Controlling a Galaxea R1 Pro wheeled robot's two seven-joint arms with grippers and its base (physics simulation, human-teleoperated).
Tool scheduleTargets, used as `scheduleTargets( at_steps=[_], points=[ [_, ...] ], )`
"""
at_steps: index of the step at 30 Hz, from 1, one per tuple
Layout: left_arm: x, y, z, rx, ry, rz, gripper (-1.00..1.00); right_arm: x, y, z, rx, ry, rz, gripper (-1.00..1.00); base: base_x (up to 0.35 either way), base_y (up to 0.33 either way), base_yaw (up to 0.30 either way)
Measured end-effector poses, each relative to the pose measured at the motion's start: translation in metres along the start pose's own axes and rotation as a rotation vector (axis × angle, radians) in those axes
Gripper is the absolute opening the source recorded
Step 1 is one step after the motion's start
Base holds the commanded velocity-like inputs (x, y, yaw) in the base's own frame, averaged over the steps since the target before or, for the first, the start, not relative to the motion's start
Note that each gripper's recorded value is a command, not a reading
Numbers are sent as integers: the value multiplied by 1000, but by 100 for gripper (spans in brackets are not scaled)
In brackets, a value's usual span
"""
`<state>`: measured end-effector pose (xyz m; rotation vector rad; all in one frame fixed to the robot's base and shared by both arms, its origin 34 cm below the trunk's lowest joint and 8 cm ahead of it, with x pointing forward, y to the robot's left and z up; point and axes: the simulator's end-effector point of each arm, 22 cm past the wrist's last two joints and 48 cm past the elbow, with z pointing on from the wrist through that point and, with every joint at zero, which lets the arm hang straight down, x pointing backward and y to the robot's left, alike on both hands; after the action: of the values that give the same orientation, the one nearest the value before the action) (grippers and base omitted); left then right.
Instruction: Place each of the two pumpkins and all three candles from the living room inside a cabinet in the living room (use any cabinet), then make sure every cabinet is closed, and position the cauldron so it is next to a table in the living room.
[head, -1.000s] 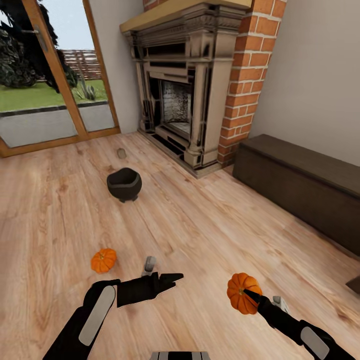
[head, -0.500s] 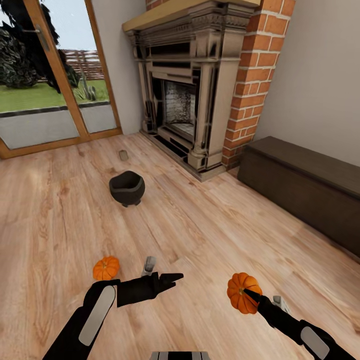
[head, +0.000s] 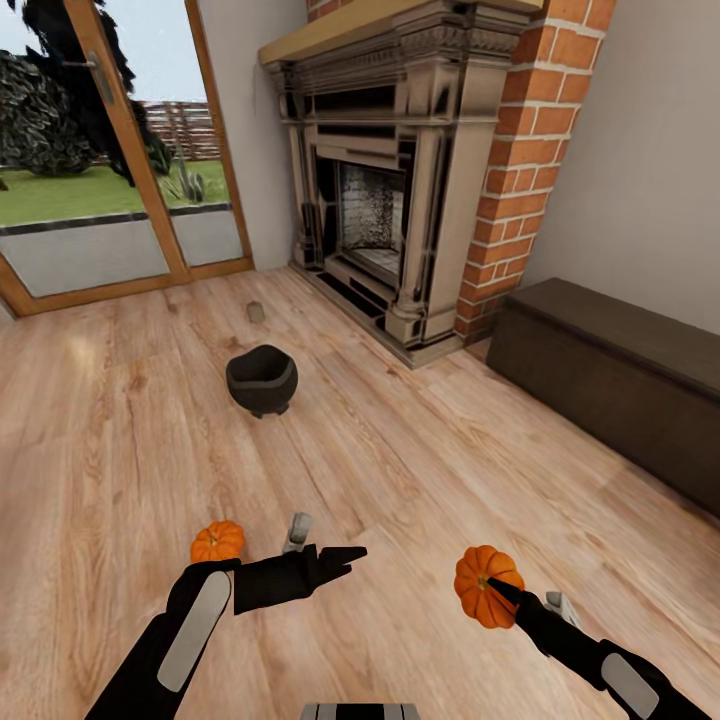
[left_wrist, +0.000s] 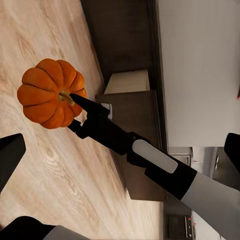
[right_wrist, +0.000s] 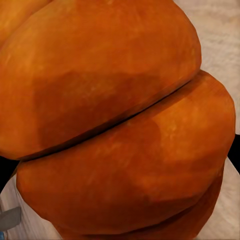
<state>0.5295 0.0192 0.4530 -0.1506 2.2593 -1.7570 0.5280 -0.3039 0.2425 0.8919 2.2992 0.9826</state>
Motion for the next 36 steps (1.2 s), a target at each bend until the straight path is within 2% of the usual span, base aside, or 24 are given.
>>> scheduleTargets(
  at_steps=[5,23,25,28,32,36],
  points=[
    [0,0,0,0,0,0,100,0,1,0,-1,0,0,-100,96,0,104],
    [-2,-1,-3,-2,-5,6,100,2,4,1,-3,5,-7,-100,35,0,279],
    [-4,3,-8,-15,-5,11,100,2,7,3,-5,10,-14,-100,0,0,286],
    [-13,5,-25,-11,-24,5,100,-10,32,11,-25,13,-19,-100,2,0,288],
    [-21,9,-42,-9,-41,-3,100,-9,44,14,-37,38,-25,-100,85,0,288],
    [-24,12,-49,-15,-46,-6,100,-10,53,15,-51,49,-27,-100,187,0,288]
  ],
)
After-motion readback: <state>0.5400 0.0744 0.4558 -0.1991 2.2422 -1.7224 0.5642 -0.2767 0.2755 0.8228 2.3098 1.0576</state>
